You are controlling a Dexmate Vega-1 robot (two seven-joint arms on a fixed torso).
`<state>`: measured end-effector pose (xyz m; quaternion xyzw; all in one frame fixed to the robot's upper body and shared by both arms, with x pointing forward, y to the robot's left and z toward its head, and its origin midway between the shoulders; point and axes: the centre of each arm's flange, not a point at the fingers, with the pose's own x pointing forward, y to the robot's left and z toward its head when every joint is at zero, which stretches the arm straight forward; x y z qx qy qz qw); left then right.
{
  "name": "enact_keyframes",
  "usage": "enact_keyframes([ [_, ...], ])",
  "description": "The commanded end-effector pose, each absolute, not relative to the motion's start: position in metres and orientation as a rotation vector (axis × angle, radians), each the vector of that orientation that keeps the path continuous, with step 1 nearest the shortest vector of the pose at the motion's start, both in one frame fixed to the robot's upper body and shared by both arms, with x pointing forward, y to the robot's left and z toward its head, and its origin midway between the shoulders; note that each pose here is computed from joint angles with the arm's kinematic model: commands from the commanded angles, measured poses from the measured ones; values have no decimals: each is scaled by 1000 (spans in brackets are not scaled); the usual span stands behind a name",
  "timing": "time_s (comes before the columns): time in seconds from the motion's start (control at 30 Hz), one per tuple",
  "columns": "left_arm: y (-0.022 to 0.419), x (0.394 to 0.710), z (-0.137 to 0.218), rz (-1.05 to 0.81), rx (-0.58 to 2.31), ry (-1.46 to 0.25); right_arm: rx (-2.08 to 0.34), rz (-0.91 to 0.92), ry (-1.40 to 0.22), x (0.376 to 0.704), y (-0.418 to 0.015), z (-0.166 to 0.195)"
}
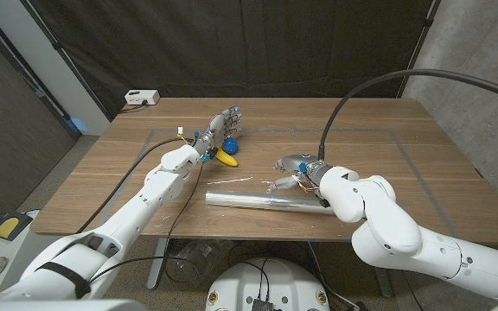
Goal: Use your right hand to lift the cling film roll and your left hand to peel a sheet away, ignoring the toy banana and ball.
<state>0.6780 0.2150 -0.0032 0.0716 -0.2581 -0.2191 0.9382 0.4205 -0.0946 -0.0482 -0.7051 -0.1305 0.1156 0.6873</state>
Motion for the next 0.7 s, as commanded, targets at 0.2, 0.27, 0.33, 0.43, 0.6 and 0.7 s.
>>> enact_keyframes([
  [0.2, 211, 683, 0, -474, 165, -513, -1638, 206, -229, 423, -79, -70],
  [0.27, 210, 684, 1, -476, 169, -511, -1643, 192, -217, 425, -77, -74],
  [0.33, 209, 686, 2, -478, 173, -510, -1641, 188, -213, 426, -77, -75],
  [0.43, 209, 687, 5, -480, 177, -510, -1655, 169, -198, 427, -75, -78],
  [0.6, 206, 690, 11, -487, 189, -508, -1639, 164, -166, 433, -73, -87],
  [0.7, 204, 692, 15, -493, 196, -509, -1641, 147, -163, 434, -73, -89],
])
